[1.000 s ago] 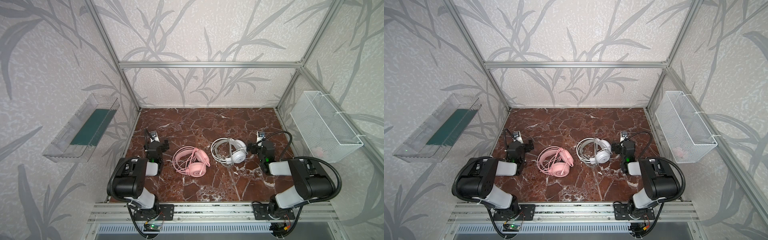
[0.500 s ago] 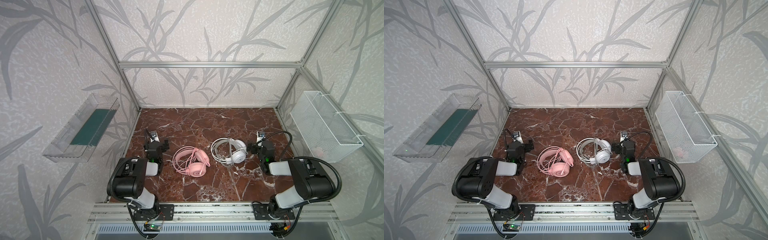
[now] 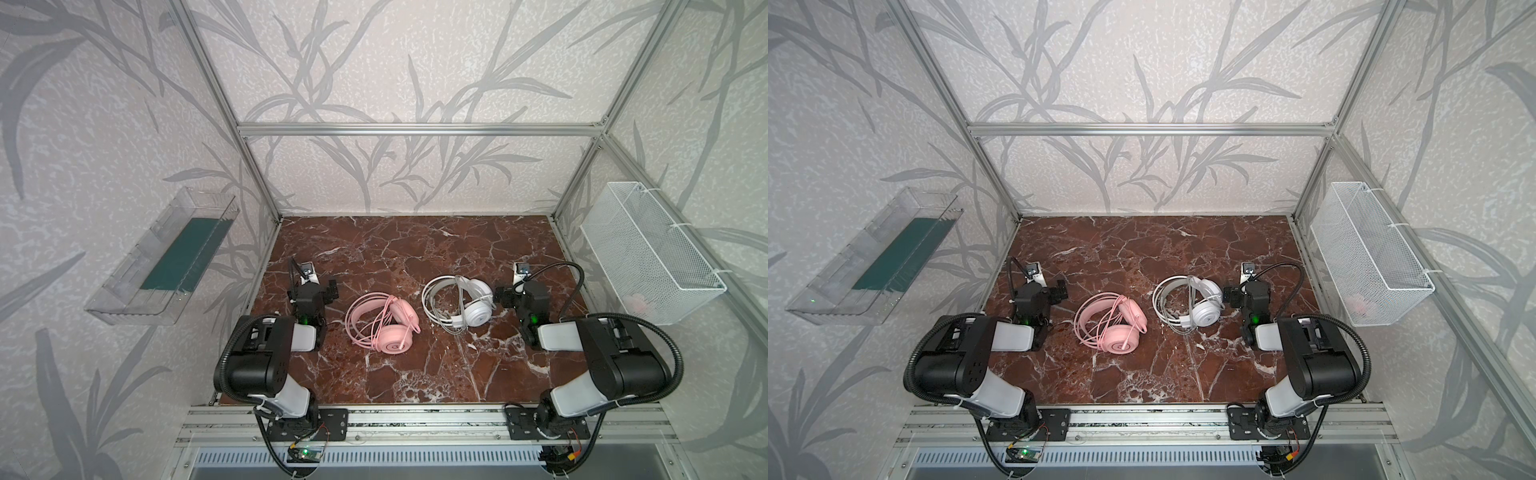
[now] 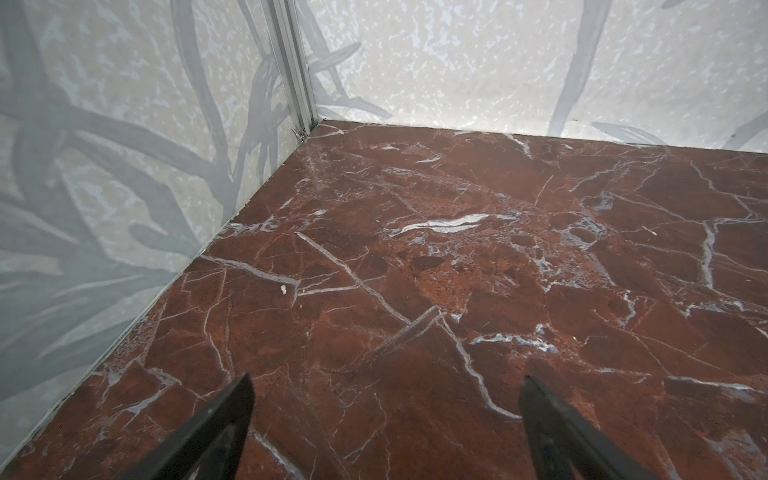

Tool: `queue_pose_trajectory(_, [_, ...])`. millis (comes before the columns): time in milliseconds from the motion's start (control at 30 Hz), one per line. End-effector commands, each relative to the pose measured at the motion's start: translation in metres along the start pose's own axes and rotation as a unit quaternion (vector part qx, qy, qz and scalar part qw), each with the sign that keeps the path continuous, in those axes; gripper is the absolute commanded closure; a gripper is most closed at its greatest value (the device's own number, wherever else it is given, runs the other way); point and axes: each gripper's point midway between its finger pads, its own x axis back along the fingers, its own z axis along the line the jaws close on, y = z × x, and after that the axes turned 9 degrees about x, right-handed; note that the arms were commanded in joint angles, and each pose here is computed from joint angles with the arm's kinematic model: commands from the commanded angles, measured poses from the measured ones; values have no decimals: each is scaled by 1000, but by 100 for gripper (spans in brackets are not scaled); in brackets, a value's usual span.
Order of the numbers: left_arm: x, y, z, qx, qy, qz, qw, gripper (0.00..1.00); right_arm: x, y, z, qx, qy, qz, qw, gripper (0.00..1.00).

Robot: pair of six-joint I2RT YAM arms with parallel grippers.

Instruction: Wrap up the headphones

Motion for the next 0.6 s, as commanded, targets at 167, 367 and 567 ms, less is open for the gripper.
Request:
queue_pose_trajectory(167, [-3,8,-2,1,-2,-13,1000,1,-1,17,2,15,-4,-15,1000,1])
queue_pose_trajectory(367, [-3,8,-2,1,-2,-13,1000,1,-2,16,2,13,-6,-14,1000,1])
queue_pose_trajectory(567, [-3,8,-2,0,-2,-12,1000,1,-2,17,2,13,-5,-14,1000,26])
